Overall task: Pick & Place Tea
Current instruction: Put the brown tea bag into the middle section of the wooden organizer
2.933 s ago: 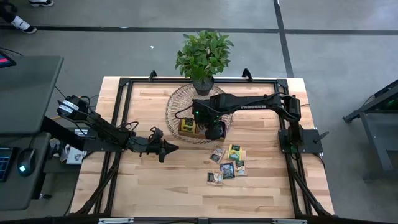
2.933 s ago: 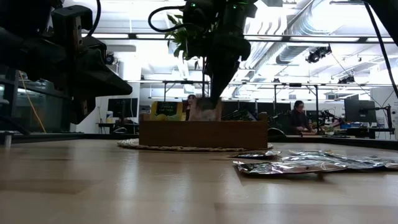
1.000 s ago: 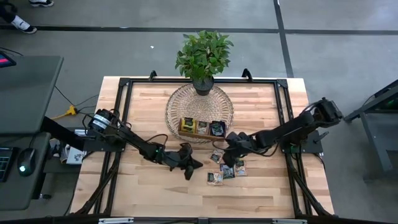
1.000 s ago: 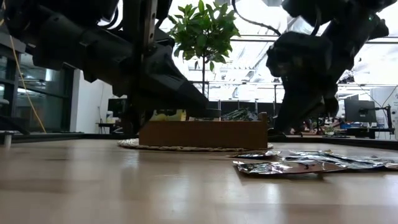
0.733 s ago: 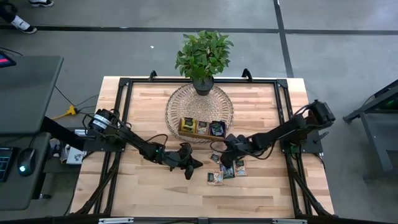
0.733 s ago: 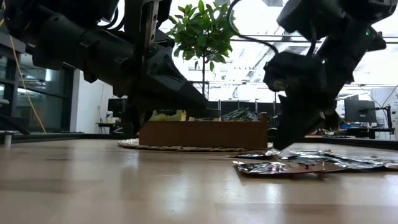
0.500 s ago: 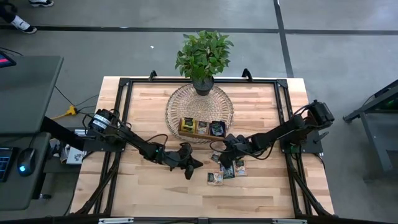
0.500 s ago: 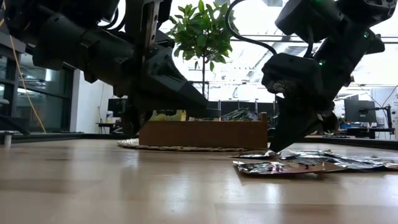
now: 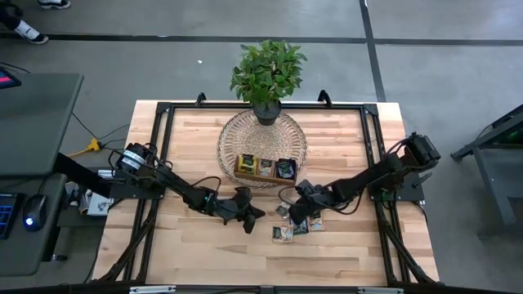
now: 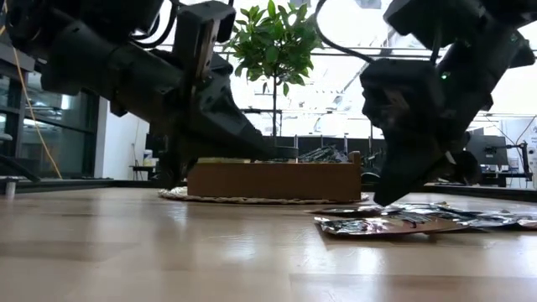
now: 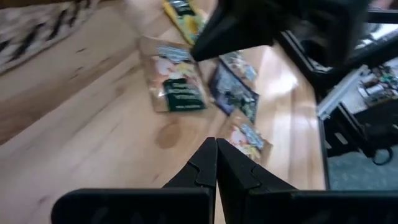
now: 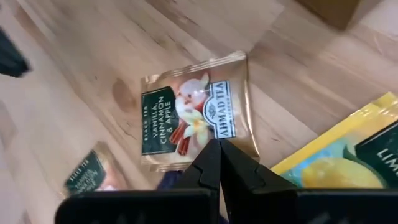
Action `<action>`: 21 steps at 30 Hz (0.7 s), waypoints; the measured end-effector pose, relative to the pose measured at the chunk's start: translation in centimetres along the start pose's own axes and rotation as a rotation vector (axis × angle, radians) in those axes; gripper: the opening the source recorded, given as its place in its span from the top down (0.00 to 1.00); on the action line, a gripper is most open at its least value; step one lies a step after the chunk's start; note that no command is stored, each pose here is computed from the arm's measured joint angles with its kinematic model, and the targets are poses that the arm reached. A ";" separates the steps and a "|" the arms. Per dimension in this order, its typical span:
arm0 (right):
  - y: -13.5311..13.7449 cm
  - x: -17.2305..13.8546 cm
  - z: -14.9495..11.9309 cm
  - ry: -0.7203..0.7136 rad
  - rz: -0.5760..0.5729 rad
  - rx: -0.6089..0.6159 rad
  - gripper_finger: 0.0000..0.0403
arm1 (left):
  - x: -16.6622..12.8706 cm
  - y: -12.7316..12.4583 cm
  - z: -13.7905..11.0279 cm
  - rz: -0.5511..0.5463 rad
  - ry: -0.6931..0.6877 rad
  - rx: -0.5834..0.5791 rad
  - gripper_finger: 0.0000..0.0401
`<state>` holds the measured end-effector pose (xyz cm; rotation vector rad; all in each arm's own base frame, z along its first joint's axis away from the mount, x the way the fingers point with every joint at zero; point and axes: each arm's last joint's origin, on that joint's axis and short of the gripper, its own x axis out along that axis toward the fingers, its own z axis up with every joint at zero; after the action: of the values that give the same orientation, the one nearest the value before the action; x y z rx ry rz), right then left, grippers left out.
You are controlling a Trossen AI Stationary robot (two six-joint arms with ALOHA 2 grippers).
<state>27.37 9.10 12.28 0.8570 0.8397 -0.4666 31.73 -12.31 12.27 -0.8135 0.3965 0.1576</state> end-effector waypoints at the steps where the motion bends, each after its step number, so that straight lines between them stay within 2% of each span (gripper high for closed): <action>1: 0.1 0.0 -0.1 -0.009 0.005 0.009 1.00 | 0.0 0.1 0.0 0.011 -0.001 -0.009 1.00; 9: 0.7 -0.2 -0.5 -0.057 0.039 0.074 1.00 | 0.0 0.7 -0.3 0.081 0.001 -0.119 1.00; 14: 0.6 -0.2 -0.4 -0.086 0.021 0.067 1.00 | -0.1 1.0 -0.5 0.117 0.018 -0.127 1.00; 21: 0.1 -0.1 -0.3 -0.087 -0.027 0.064 1.00 | -0.1 1.0 -0.6 0.103 0.053 -0.131 1.00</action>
<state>27.20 9.36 12.33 0.8792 0.7608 -0.5530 31.18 -12.08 11.24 -0.9284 0.4819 0.2606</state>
